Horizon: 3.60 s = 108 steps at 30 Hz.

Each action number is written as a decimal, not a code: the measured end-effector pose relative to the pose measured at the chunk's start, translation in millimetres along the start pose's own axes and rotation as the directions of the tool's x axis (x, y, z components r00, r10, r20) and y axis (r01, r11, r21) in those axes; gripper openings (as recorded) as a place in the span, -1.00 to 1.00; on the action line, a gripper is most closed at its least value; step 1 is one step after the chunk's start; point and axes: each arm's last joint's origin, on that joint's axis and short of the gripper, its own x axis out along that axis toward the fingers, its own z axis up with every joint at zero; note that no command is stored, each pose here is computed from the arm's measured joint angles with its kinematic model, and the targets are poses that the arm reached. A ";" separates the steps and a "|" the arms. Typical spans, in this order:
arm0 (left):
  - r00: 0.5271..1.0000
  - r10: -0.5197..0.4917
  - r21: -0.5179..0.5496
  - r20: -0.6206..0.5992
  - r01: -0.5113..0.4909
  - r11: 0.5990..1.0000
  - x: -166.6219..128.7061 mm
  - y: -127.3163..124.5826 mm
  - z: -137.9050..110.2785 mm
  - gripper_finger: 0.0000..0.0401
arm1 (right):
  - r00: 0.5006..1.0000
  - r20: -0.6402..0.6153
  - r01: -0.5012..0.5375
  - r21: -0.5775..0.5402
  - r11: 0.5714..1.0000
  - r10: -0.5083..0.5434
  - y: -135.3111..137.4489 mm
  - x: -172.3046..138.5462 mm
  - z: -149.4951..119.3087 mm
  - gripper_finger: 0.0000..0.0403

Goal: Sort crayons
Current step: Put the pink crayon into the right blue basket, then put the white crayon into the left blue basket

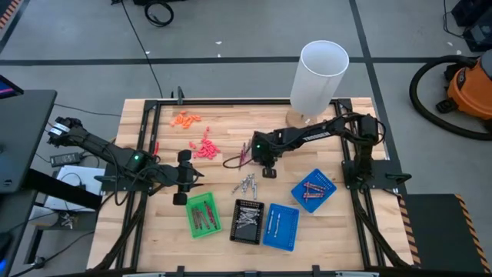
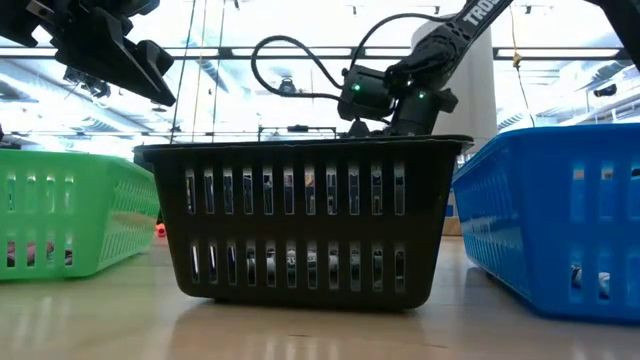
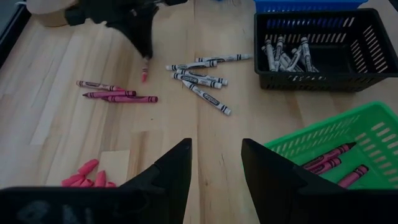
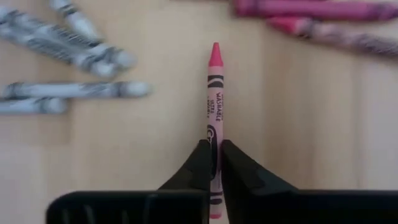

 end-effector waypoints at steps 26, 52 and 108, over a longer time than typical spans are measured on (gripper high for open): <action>1.000 0.000 0.022 0.002 0.000 1.000 0.0 0.0 0.2 -0.25 | 0.992 -0.046 0.118 0.022 0.993 -0.117 73.2 -94.0 -9.8 -0.82; 1.000 0.000 0.024 0.001 0.000 1.000 0.0 0.0 0.1 -0.25 | 0.979 -0.100 0.189 0.119 0.975 -0.178 122.0 -142.8 -44.6 -0.82; 0.999 0.009 0.131 0.049 -0.016 0.991 0.9 2.8 5.5 -0.25 | 0.926 -0.319 0.288 0.246 0.925 -0.204 163.7 -100.6 -123.8 -0.45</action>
